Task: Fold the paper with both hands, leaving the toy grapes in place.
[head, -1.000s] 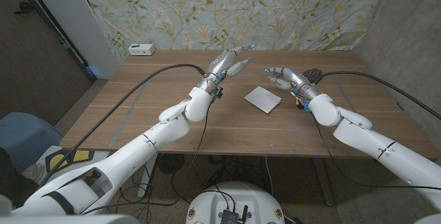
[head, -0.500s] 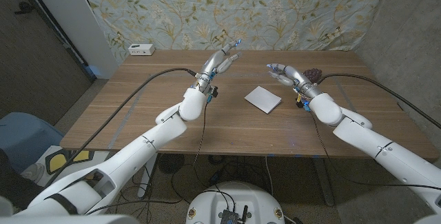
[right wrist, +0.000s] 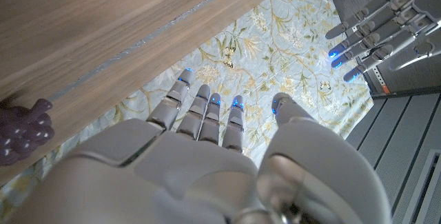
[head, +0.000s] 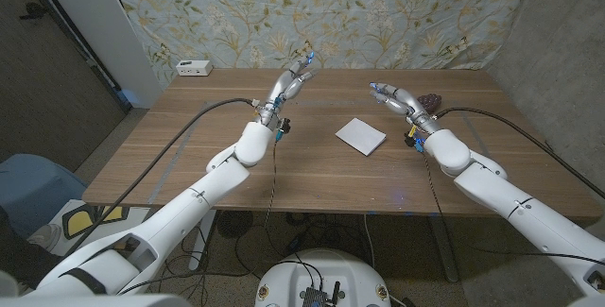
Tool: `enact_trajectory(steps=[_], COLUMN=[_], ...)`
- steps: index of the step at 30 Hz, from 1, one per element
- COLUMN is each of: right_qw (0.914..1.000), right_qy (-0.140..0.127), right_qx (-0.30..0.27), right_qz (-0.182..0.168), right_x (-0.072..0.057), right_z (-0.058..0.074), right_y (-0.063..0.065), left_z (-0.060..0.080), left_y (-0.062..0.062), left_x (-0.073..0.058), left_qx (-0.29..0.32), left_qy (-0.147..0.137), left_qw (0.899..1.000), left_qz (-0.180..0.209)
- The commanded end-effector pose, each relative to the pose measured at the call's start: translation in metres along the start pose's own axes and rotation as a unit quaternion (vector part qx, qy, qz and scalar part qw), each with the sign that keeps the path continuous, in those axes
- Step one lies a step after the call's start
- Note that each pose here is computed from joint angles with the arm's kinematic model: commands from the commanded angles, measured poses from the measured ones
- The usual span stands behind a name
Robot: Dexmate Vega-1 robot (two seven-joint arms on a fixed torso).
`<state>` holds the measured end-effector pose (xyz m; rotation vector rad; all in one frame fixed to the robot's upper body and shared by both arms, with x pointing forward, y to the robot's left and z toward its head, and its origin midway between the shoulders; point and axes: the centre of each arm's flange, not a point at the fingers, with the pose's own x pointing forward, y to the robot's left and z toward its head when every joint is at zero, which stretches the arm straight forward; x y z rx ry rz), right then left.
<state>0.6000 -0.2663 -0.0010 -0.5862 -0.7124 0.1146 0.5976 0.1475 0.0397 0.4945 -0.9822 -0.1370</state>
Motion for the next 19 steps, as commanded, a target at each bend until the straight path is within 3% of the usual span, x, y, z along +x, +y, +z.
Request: enact_trajectory(steps=[1,6,10,13,19], right_qw=[0.9946,0.9896,0.9826,0.9811,0.9839], right_qy=[-0.010,-0.011,-0.006,0.000,-0.008], right_qx=[0.089,0.120,0.155,0.152,0.143], right_qz=[-0.053,-0.078,-0.102,-0.120,-0.107], right_x=[-0.003,-0.007,-0.012,-0.019,-0.021], right_z=[-0.003,-0.001,-0.003,0.001,0.022], right_y=[-0.010,-0.013,-0.008,0.002,0.028], left_z=[-0.019,-0.028,-0.042,-0.050,-0.067], left_y=[0.018,0.027,0.037,0.043,0.053], left_x=[-0.001,-0.001,-0.005,-0.010,-0.024], left_qx=[-0.062,-0.096,-0.133,-0.142,-0.160], left_qy=[0.014,0.023,0.035,0.045,0.065], left_qw=[0.998,0.995,0.990,0.989,0.985], left_qz=[0.006,-0.001,-0.011,-0.012,-0.007])
